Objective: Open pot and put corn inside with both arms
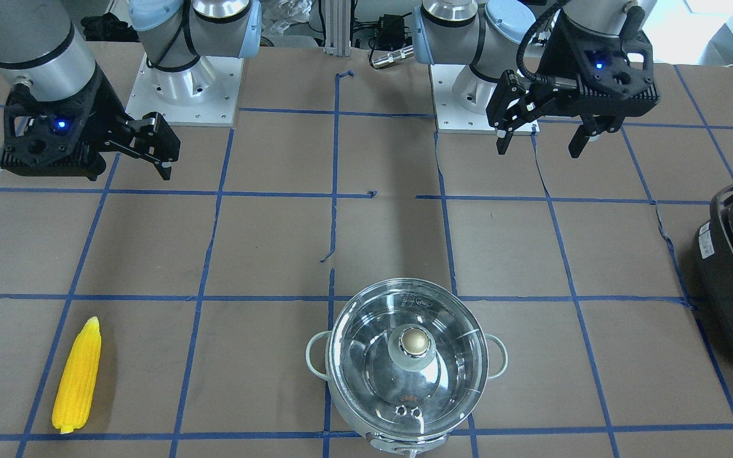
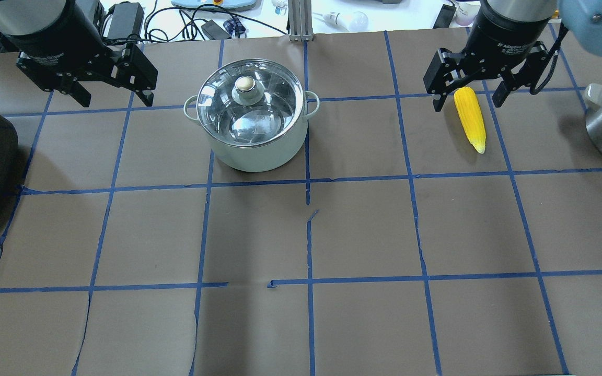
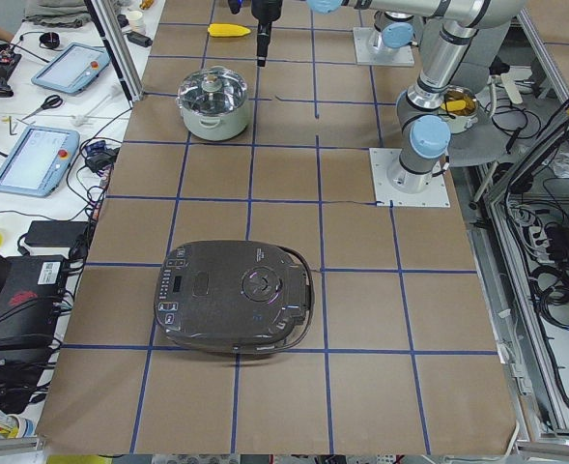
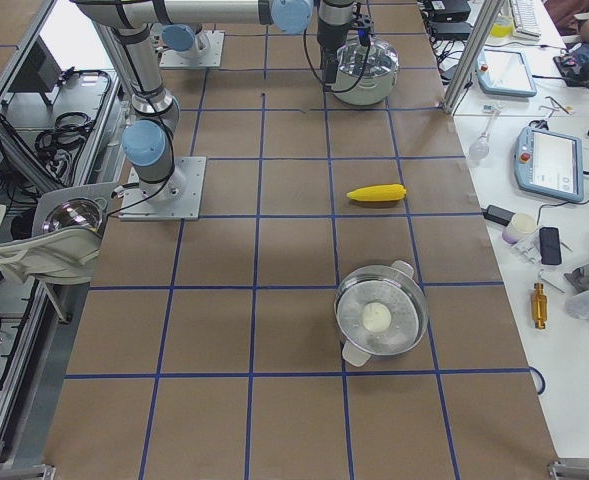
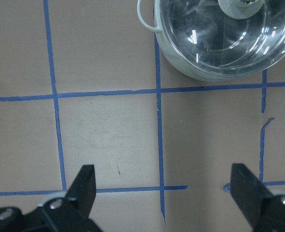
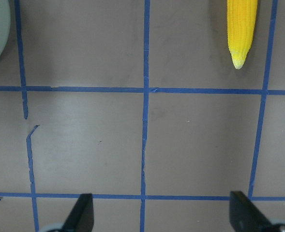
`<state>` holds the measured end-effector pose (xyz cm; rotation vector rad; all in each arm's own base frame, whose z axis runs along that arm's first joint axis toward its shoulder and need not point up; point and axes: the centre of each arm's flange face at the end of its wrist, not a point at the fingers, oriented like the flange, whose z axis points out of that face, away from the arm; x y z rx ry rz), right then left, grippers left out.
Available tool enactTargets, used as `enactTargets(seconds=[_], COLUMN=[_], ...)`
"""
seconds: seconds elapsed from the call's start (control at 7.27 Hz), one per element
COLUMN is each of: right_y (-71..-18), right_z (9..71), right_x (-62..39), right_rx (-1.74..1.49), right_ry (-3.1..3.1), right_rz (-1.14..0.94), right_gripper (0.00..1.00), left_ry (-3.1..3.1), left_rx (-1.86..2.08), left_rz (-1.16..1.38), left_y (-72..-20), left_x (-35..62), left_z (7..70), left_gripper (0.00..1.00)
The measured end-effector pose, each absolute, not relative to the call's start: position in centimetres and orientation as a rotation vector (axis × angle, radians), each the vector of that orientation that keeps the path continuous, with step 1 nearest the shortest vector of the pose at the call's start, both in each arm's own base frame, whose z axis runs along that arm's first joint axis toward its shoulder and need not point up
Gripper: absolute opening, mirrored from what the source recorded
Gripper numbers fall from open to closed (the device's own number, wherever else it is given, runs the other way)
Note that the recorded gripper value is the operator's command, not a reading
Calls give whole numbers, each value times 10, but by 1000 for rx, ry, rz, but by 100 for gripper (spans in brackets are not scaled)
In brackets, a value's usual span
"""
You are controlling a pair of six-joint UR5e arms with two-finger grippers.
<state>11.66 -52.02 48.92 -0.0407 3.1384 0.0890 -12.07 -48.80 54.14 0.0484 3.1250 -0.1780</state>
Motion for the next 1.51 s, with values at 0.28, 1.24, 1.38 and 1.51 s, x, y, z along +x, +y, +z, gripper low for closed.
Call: enactTargets(seconds=[0.28,1.24,1.38,1.51], right_y=[-520,-520,-520,-520], right_z=[489,492,492,492], right_x=[116,118,118,117], right_rx=[-39,-40,-40,-39], right_ry=[3135,3127,3129,3133], right_rz=[95,83,83,83], right_gripper=[100,100,100,100], left_ry=[3125,3124,3124,3124], left_rx=[48,47,46,46], left_rz=[-178,-177,-176,-175], left_y=[-488,-488,-488,-488], left_x=[-121,-121,-121,-121], left_z=[542,541,541,540], left_gripper=[100,100,100,100])
